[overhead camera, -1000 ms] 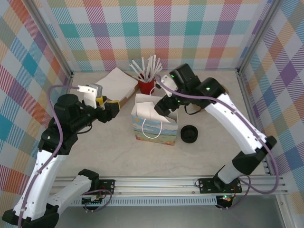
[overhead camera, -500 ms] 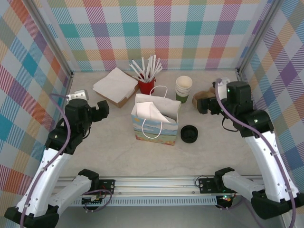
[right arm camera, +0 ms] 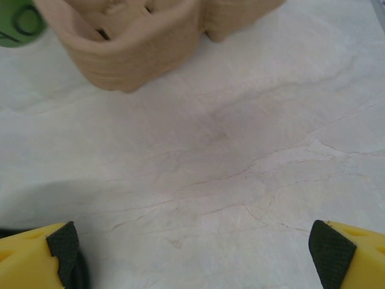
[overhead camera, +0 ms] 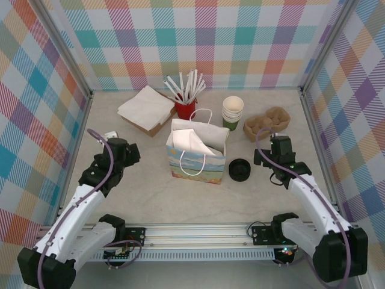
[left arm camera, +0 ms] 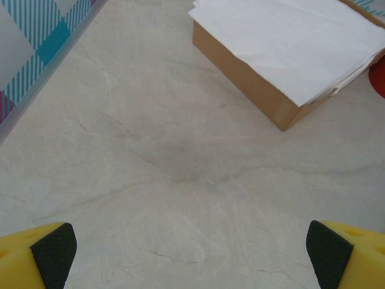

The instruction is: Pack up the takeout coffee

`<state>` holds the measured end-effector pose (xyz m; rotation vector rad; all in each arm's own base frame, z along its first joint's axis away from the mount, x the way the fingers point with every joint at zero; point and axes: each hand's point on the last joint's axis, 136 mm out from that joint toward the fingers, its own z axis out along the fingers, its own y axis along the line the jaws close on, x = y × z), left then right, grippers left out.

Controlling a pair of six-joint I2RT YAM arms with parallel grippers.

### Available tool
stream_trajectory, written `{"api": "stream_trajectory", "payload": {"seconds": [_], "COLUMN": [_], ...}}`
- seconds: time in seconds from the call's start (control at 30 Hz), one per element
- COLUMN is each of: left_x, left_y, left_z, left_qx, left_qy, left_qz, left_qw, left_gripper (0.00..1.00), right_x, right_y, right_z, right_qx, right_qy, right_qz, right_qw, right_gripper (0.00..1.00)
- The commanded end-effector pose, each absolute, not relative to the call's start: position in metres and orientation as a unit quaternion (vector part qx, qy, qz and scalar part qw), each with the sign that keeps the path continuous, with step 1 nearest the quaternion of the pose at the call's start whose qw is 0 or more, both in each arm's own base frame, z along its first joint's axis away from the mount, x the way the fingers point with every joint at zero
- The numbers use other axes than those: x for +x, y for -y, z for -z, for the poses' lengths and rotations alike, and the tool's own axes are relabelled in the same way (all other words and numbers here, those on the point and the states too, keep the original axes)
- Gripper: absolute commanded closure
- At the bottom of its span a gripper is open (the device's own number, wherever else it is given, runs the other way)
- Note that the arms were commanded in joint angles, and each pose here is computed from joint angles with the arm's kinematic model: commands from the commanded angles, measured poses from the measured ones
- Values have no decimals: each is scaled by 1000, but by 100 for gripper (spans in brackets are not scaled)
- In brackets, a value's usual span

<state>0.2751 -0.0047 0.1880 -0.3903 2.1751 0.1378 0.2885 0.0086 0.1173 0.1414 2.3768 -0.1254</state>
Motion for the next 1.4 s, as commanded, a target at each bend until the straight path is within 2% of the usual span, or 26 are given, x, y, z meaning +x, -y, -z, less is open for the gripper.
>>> {"api": "stream_trajectory", "payload": {"seconds": [0.0, 0.2, 0.5, 0.87, 1.03, 1.27, 1.37], "left_x": [288, 304, 327, 344, 355, 381, 384], "left_y": [-3, -1, 4, 17, 21, 39, 29], "left_z": [-192, -170, -150, -126, -123, -109, -97], "left_qx": [-177, -170, -112, -53, -48, 25, 6], "left_qy": [-853, -856, -853, -837, -822, -821, -820], "left_qz": [-61, -50, -59, -42, -26, -24, -9], "left_qw": [488, 486, 506, 543, 566, 570, 573], "left_gripper": [0, 0, 0, 0, 0, 0, 0], "right_x": [323, 356, 401, 395, 397, 397, 397], "right_y": [-2, -14, -41, -22, -17, -17, -17], "right_z": [-123, -94, -101, -95, -91, -91, -90], "right_qx": [82, 34, -53, -13, 0, -1, -1], "right_qy": [-890, -879, -851, -817, -829, -829, -830], "right_qz": [47, 31, 7, -29, -41, -41, -42], "right_qw": [447, 475, 522, 576, 558, 557, 556], "right_gripper": [0, 0, 0, 0, 0, 0, 0]}}
